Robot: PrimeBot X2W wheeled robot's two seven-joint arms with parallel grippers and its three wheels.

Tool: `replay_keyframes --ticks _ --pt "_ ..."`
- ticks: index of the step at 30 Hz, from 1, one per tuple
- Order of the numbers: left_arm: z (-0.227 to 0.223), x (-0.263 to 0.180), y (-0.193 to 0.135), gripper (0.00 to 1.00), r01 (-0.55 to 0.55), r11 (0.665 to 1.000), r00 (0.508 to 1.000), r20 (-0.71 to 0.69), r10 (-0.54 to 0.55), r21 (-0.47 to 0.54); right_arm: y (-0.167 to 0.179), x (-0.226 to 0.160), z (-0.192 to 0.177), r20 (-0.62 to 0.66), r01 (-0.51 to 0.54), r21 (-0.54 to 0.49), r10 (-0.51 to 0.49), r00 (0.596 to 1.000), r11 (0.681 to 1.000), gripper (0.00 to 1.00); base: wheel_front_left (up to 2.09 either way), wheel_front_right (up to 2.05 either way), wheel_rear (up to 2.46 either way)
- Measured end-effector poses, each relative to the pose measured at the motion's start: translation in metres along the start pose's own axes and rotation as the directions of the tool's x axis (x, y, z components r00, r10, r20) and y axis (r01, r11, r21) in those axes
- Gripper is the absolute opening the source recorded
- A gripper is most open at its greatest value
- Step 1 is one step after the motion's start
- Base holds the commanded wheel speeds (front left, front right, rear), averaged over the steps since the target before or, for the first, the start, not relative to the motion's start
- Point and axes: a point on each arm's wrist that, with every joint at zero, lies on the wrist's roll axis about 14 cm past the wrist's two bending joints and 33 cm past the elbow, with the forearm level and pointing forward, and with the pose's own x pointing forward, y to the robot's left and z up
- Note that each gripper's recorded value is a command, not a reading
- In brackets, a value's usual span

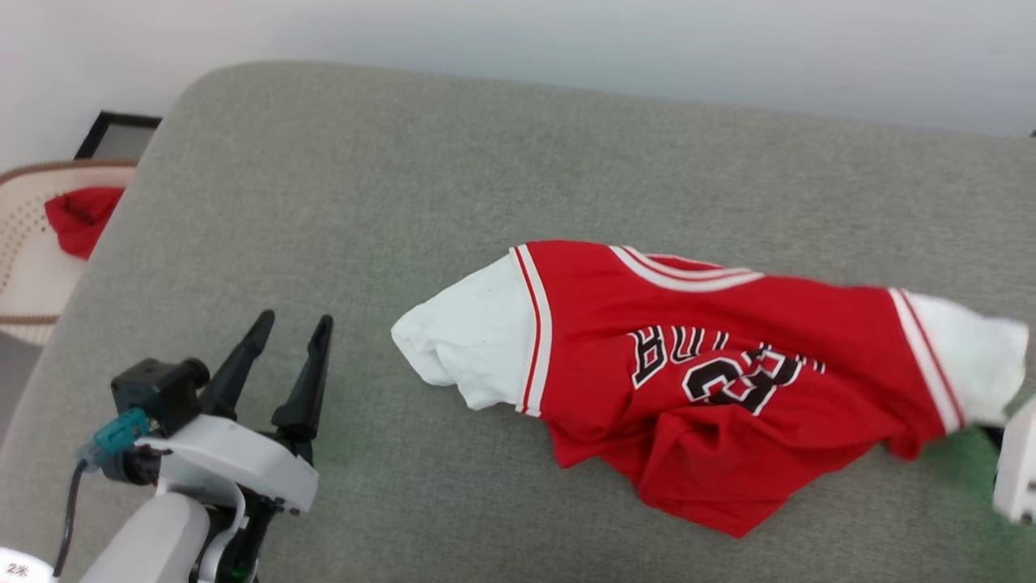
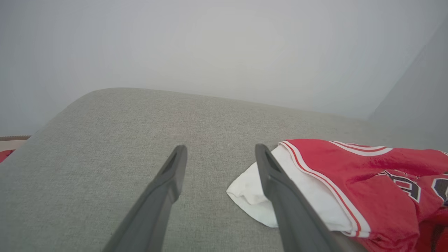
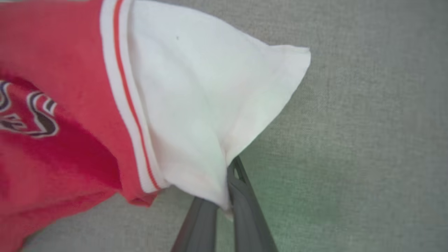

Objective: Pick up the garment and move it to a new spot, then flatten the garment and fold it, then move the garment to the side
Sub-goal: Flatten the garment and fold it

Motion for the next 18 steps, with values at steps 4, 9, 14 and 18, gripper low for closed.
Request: replay_keyframes --ticks 4,9,14,18 --pt "0.001 -0.003 -0.005 1.0 0.011 1.0 1.0 -0.002 -0.011 -0.004 -0.001 -0.017 -0.031 -0.034 0.004 0.045 -0.002 0.999 0.999 0.0 0.0 0.0 0.0" --pt "0.001 -0.004 -0.011 1.0 0.028 1.0 1.0 -0.008 -0.028 -0.009 -0.004 -0.031 -0.059 -0.053 0.018 0.103 -0.013 0.999 0.994 0.0 0.0 0.0 0.0" --pt "-0.001 -0.002 -0.019 1.0 0.052 0.999 0.998 -0.021 -0.052 -0.007 -0.013 -0.039 -0.06 -0.013 0.051 0.118 -0.05 0.999 0.992 1.0 0.0 0.0 0.0" --pt "-0.002 0.0 -0.024 1.0 0.074 0.997 0.997 -0.036 -0.074 0.001 -0.013 -0.045 -0.058 0.009 0.054 0.117 -0.056 0.998 0.992 1.0 0.0 0.0 0.0"
